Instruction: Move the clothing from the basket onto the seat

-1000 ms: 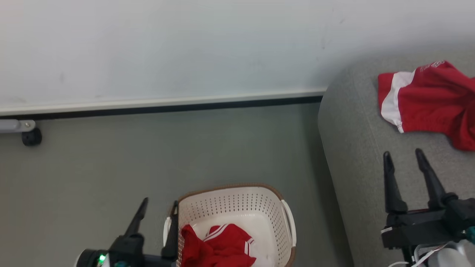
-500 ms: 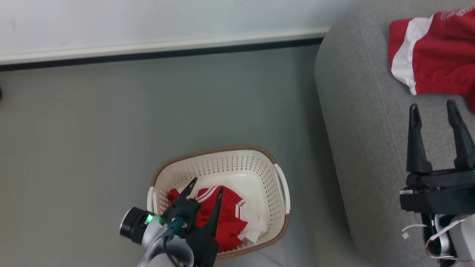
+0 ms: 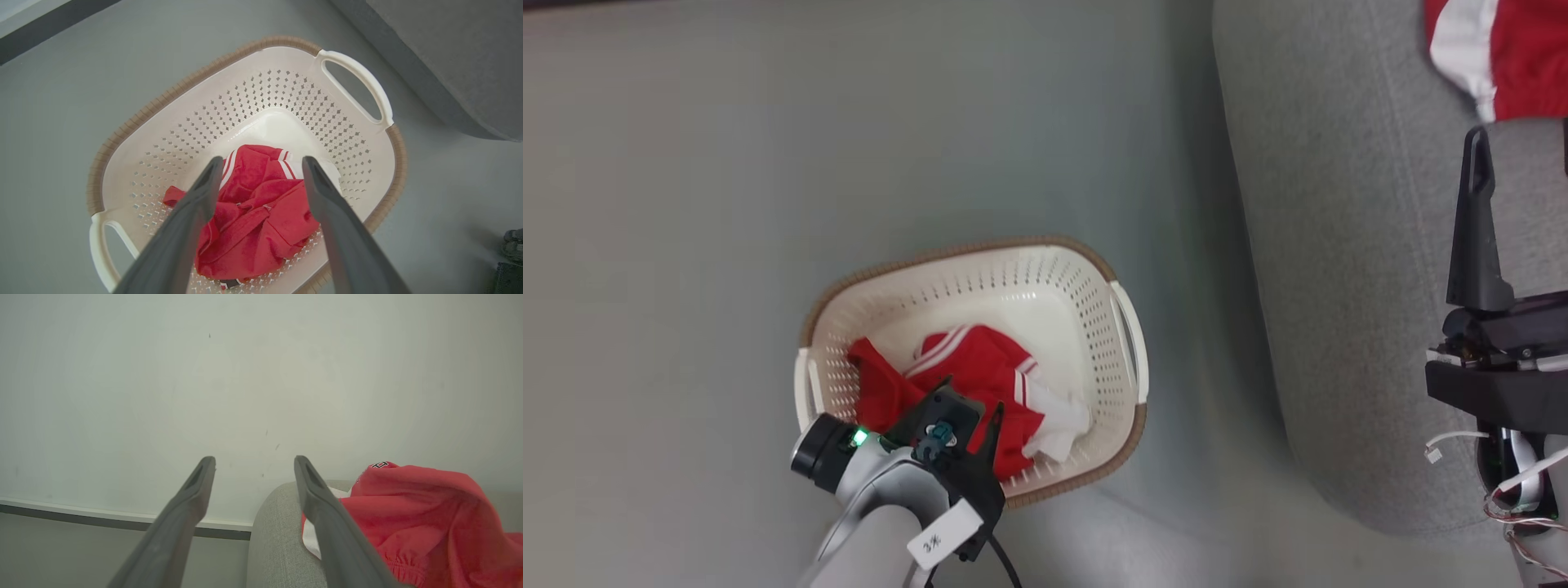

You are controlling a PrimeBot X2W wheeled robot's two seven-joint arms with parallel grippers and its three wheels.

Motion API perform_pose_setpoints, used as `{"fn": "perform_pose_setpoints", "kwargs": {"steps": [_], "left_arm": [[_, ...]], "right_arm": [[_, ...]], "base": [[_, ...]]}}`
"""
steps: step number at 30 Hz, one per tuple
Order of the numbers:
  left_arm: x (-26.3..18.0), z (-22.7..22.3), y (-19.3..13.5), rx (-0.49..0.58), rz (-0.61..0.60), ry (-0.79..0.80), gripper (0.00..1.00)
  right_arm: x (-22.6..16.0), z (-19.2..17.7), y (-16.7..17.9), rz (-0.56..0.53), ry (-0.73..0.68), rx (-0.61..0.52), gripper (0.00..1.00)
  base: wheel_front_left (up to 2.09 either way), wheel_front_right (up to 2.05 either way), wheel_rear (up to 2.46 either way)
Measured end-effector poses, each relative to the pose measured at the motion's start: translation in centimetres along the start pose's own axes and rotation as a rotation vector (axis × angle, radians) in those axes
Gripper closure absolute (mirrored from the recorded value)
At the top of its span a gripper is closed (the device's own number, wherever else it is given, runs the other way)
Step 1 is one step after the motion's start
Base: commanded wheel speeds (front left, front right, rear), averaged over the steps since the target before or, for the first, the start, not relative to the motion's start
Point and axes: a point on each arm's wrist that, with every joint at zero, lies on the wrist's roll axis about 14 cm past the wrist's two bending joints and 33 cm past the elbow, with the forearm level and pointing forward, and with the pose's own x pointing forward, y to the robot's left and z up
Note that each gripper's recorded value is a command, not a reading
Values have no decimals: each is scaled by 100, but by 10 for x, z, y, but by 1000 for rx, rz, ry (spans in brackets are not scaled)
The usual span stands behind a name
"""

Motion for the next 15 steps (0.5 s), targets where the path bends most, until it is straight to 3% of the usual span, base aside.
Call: {"fn": "perform_pose_setpoints", "kwargs": {"steps": [8,15], "left_arm": [[31,-39,-4,14,-54,134,0],[62,-49,-6,11,-90,157,0]], "right_arm": [[10,-30,2,12,36,-9,0],[19,-57,5,22,64,-19,0]], "base": [[0,0,0],[0,0,0]]}}
